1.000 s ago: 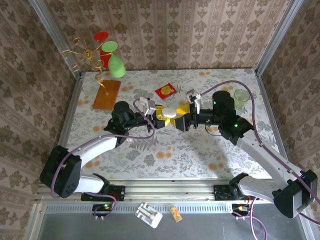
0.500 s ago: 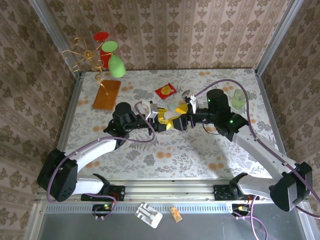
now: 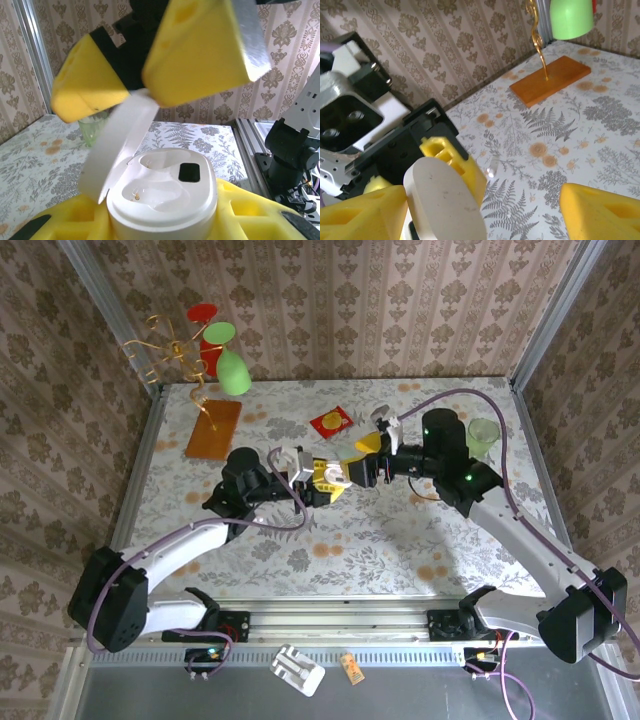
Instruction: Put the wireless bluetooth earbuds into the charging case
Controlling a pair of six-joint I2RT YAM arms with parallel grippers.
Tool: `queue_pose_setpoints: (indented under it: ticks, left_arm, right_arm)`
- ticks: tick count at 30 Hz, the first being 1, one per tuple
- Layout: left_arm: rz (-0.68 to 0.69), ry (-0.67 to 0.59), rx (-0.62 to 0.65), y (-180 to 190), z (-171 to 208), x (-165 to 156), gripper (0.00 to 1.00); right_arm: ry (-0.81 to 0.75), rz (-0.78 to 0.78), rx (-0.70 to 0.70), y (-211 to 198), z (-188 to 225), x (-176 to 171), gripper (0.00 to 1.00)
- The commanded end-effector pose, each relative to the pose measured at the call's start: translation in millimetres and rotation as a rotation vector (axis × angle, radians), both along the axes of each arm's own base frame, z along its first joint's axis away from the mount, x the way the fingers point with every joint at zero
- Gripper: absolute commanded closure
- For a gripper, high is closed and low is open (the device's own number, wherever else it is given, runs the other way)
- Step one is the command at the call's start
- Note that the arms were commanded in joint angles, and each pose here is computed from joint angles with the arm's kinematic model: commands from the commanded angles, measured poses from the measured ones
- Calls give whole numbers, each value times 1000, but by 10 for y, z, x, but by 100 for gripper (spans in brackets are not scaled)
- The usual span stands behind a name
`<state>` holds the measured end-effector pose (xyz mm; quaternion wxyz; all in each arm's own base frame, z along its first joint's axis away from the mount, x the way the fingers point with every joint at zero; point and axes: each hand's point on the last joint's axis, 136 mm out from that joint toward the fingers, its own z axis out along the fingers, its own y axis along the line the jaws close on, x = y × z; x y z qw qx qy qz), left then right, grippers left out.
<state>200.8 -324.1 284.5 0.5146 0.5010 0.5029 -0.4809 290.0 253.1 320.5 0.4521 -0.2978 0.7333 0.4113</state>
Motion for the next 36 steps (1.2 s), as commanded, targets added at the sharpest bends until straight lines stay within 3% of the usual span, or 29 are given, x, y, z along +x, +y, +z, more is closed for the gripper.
queue_pose_setpoints:
  ticks: [1, 9, 18, 29, 36]
  left_arm:
    - [-43, -119, -35, 20, 164, -158, 79]
    - [-48, -153, -37, 37, 168, -215, 80]
    - [84, -170, -25, 43, 87, 37, 80]
    - [17, -54, -60, 79, 256, 181, 78]
    - [-82, -4, -88, 144, 364, -34, 78]
  right_arm:
    - [0, -64, 0, -67, 104, 105, 21]
    - [-13, -110, -12, -194, 313, -17, 20]
    - [-32, -70, 103, -182, 642, -191, 19]
    - [-132, 68, -70, 24, 180, -218, 16]
    - [-237, 240, -153, 234, 14, -333, 17]
